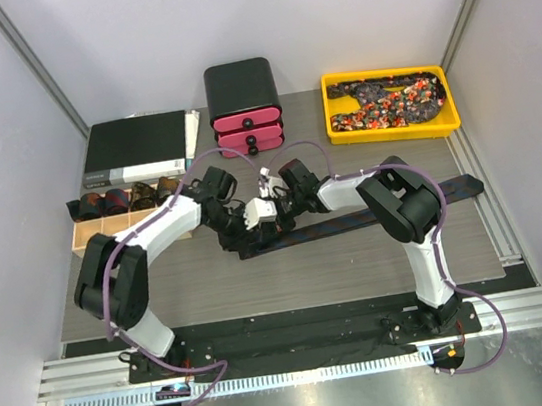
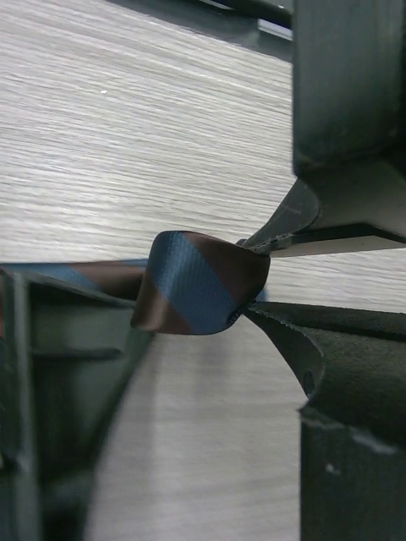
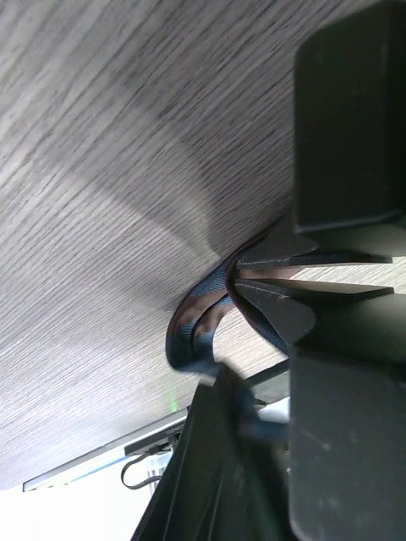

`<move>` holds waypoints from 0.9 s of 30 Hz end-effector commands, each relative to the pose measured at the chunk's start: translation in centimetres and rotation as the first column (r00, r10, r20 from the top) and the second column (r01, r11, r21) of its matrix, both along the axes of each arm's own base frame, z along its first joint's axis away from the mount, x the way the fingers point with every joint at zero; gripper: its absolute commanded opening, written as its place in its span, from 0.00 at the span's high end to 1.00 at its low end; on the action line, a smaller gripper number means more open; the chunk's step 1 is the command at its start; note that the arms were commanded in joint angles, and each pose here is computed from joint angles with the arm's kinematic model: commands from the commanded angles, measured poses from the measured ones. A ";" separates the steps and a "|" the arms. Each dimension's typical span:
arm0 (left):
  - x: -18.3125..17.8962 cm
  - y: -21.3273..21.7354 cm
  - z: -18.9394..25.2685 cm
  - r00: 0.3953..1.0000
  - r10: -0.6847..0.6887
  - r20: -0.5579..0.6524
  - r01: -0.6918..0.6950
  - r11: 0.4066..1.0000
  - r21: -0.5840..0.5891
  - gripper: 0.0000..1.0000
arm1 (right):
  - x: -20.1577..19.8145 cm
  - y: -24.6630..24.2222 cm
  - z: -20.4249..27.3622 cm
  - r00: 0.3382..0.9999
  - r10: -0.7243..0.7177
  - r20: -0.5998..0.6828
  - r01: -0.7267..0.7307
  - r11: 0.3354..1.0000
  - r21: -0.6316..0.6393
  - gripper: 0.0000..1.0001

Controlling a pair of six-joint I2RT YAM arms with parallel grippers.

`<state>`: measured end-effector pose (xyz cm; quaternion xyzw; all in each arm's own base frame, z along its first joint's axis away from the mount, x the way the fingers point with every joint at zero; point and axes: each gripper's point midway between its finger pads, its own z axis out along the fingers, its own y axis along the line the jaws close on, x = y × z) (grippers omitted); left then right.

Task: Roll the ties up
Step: Roll the tie at the center of the board.

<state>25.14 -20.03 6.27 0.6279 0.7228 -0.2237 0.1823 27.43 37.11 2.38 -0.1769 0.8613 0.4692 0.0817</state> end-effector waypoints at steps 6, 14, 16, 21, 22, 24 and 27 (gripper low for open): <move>1.5 -2.1 -2.8 0.998 0.049 -0.032 -0.047 0.997 0.063 0.73 | 0.6 -1.6 4.9 0.999 -0.032 0.029 0.031 0.999 0.038 0.75; 1.7 -1.7 -4.0 0.997 0.067 -0.048 -0.062 0.993 0.104 0.71 | 1.0 -5.5 7.1 0.997 -0.082 -0.008 0.083 0.995 0.059 0.63; 1.7 -1.8 -4.2 0.997 0.065 -0.050 -0.060 0.993 0.105 0.70 | 0.6 -5.7 7.1 0.997 -0.081 -0.013 0.082 0.995 0.065 0.53; 1.6 -1.9 -4.3 0.997 0.056 -0.050 -0.051 0.994 0.101 0.69 | 0.9 -4.5 8.0 0.983 -0.153 -0.101 0.168 0.972 0.163 0.45; 1.6 -1.9 -4.4 0.997 0.056 -0.050 -0.050 0.994 0.101 0.69 | 1.0 -4.4 7.9 0.980 -0.158 -0.117 0.177 0.969 0.171 0.45; 1.7 -1.9 -4.3 0.998 0.055 -0.043 -0.050 0.994 0.098 0.69 | 1.0 -3.7 8.2 0.973 -0.169 -0.155 0.199 0.959 0.204 0.45; 1.7 -1.8 -4.5 0.998 0.054 -0.041 -0.049 0.993 0.105 0.69 | 1.0 -3.0 8.2 0.969 -0.172 -0.176 0.212 0.945 0.247 0.46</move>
